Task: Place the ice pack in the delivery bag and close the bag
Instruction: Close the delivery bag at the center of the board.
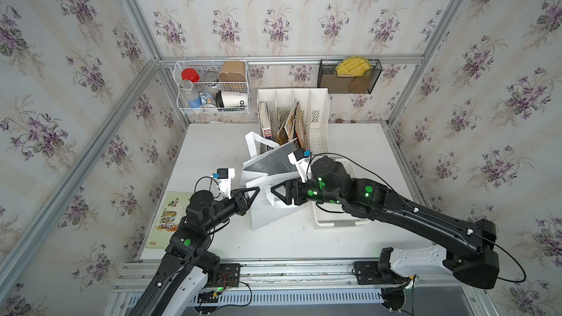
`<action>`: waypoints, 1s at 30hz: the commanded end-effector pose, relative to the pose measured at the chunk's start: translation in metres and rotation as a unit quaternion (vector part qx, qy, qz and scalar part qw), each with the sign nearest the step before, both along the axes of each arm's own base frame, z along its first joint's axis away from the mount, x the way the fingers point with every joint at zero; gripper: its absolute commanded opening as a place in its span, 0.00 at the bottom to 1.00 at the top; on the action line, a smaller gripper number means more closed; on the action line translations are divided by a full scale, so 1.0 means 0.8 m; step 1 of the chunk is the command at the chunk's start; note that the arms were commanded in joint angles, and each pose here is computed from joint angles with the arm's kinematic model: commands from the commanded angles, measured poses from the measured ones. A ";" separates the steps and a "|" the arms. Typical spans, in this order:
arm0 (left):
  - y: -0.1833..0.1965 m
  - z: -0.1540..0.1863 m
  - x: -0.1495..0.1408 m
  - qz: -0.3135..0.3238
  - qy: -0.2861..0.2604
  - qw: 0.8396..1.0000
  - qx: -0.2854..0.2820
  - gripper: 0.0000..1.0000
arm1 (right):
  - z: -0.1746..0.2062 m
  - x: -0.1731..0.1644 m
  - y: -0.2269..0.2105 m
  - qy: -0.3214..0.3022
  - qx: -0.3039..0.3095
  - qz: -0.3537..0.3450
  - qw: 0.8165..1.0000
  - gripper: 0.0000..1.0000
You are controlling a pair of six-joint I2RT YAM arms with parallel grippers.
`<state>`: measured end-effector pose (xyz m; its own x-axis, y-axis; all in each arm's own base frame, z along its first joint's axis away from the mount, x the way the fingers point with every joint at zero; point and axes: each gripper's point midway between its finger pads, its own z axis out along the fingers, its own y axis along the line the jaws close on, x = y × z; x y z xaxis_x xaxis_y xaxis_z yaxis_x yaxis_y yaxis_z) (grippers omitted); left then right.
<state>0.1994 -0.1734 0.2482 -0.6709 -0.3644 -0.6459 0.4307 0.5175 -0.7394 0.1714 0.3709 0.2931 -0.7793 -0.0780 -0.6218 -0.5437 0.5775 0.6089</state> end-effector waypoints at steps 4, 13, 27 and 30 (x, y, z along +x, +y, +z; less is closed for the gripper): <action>-0.001 0.005 -0.001 -0.003 -0.011 1.000 -0.002 0.17 | -0.008 0.004 0.021 -0.002 0.016 0.000 1.000 0.71; 0.000 0.002 0.000 0.001 -0.001 1.000 -0.004 0.17 | -0.041 0.005 0.033 0.013 0.019 -0.006 1.000 0.42; 0.004 0.000 -0.005 0.006 0.002 1.000 -0.007 0.12 | -0.073 0.001 0.029 0.018 0.054 -0.011 0.998 0.21; 0.006 0.003 -0.006 0.011 -0.001 1.000 -0.010 0.10 | -0.089 0.002 0.026 0.022 0.040 -0.015 0.999 0.06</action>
